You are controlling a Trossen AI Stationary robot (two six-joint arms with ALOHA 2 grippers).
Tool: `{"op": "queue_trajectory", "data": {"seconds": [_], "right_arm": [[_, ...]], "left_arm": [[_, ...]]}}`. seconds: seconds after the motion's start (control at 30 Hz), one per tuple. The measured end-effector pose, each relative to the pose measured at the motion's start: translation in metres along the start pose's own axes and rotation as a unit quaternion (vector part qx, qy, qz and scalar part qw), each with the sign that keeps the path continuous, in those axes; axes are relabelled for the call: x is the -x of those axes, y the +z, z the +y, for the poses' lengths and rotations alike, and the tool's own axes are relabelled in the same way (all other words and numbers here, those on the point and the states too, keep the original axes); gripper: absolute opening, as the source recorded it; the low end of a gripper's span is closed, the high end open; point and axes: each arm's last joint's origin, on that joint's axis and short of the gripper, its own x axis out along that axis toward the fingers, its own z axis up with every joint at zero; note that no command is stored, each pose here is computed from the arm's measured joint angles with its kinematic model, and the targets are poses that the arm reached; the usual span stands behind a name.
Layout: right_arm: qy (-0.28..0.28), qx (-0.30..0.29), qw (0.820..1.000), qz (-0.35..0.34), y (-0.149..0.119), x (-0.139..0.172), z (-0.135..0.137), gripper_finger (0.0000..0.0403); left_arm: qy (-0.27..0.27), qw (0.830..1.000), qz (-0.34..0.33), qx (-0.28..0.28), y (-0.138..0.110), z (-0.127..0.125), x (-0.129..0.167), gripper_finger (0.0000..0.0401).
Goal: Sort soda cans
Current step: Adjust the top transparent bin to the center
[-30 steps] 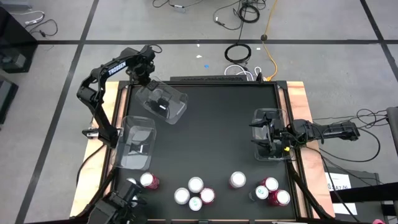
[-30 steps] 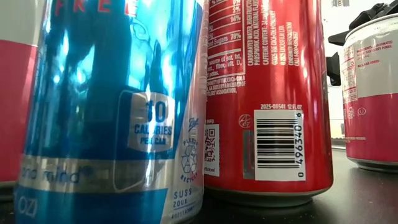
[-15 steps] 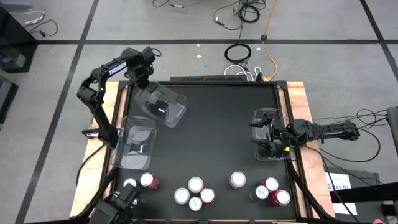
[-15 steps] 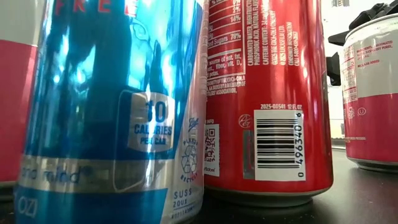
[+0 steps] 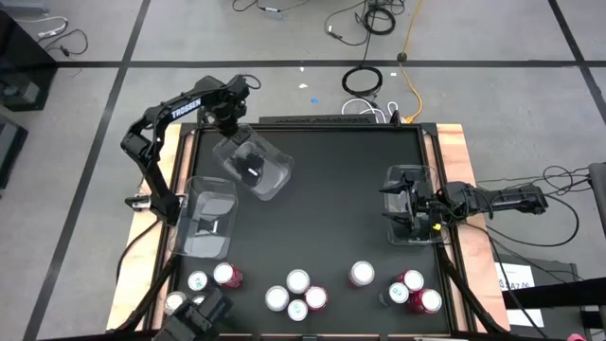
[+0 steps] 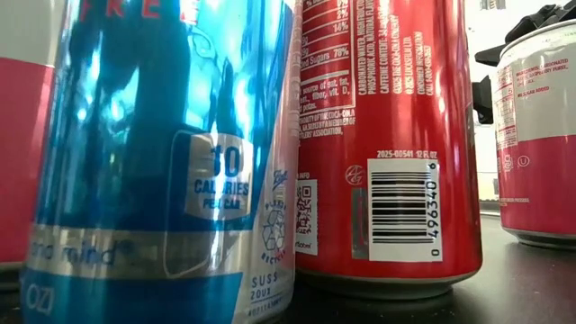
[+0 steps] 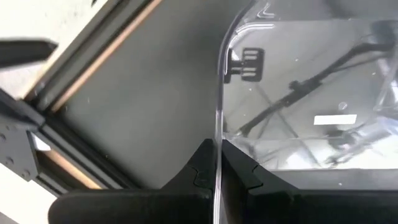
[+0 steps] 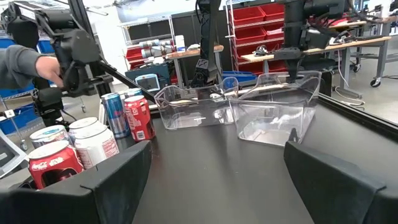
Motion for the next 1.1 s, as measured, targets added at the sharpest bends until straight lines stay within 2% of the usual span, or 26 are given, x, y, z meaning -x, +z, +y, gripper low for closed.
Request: {"op": "queue_trajectory", "data": {"seconds": [0.4, 0.8, 1.1], "right_arm": [[0.000, 0.000, 1.000, 0.000, 0.000, 0.000, 0.000, 0.0359], [0.000, 0.000, 1.000, 0.000, 0.000, 0.000, 0.000, 0.0359], [0.000, 0.000, 1.000, 0.000, 0.000, 0.000, 0.000, 0.0359]], "left_arm": [[0.003, 0.996, -0.077, -0.048, 0.017, -0.032, 0.037, 0.0011], [-0.008, 0.991, -0.110, -0.081, 0.021, -0.059, 0.045, 0.0011], [-0.026, 0.989, -0.108, -0.098, 0.022, -0.071, 0.043, 0.0011]]}}
